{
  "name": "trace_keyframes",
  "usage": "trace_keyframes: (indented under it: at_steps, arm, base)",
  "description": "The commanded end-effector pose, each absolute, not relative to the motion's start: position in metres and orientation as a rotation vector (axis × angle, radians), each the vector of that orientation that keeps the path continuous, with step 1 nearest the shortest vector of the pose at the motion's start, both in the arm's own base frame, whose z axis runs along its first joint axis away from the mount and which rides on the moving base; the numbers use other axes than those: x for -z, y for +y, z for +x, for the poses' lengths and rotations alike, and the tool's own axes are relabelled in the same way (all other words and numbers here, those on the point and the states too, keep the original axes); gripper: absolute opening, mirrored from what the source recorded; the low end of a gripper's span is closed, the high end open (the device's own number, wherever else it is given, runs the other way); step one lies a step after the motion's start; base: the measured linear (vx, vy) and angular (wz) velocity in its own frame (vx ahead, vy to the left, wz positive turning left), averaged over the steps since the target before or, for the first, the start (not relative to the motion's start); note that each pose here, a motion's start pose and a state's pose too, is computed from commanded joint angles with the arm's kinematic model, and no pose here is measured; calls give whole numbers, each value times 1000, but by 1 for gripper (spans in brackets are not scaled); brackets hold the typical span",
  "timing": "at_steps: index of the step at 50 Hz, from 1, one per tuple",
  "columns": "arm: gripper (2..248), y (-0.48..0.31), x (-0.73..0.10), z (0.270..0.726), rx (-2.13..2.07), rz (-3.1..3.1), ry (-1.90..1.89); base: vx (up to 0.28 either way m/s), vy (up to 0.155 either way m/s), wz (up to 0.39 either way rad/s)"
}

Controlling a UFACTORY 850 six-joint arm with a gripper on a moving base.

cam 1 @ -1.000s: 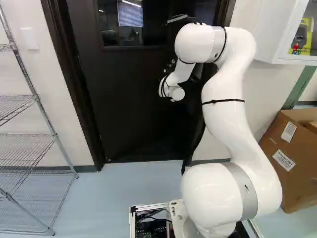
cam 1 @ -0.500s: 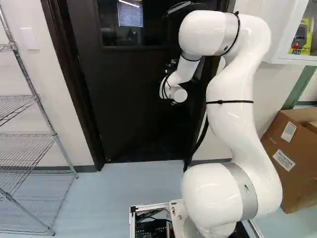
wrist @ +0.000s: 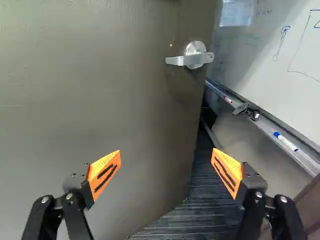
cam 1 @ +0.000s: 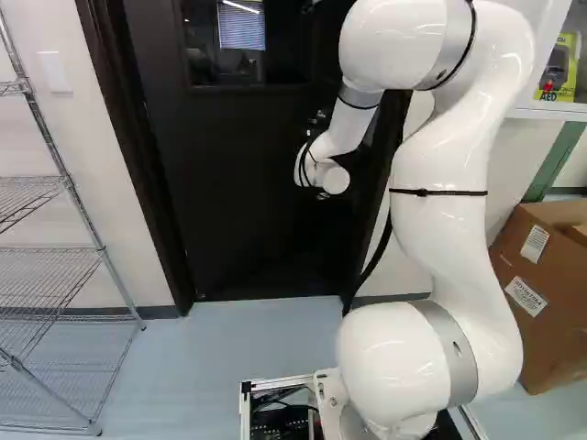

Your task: Open the door and move inside

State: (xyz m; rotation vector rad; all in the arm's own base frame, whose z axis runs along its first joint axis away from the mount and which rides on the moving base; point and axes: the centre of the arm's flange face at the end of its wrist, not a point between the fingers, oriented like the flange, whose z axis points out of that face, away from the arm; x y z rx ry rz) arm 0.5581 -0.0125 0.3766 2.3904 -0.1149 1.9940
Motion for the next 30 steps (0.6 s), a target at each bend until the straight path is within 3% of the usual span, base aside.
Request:
trace_keyframes:
  at_steps: [30]
  arm:
    - [247, -4, -383, 496, -1961, 2427, -107]
  base:
    - [0, 0, 0]
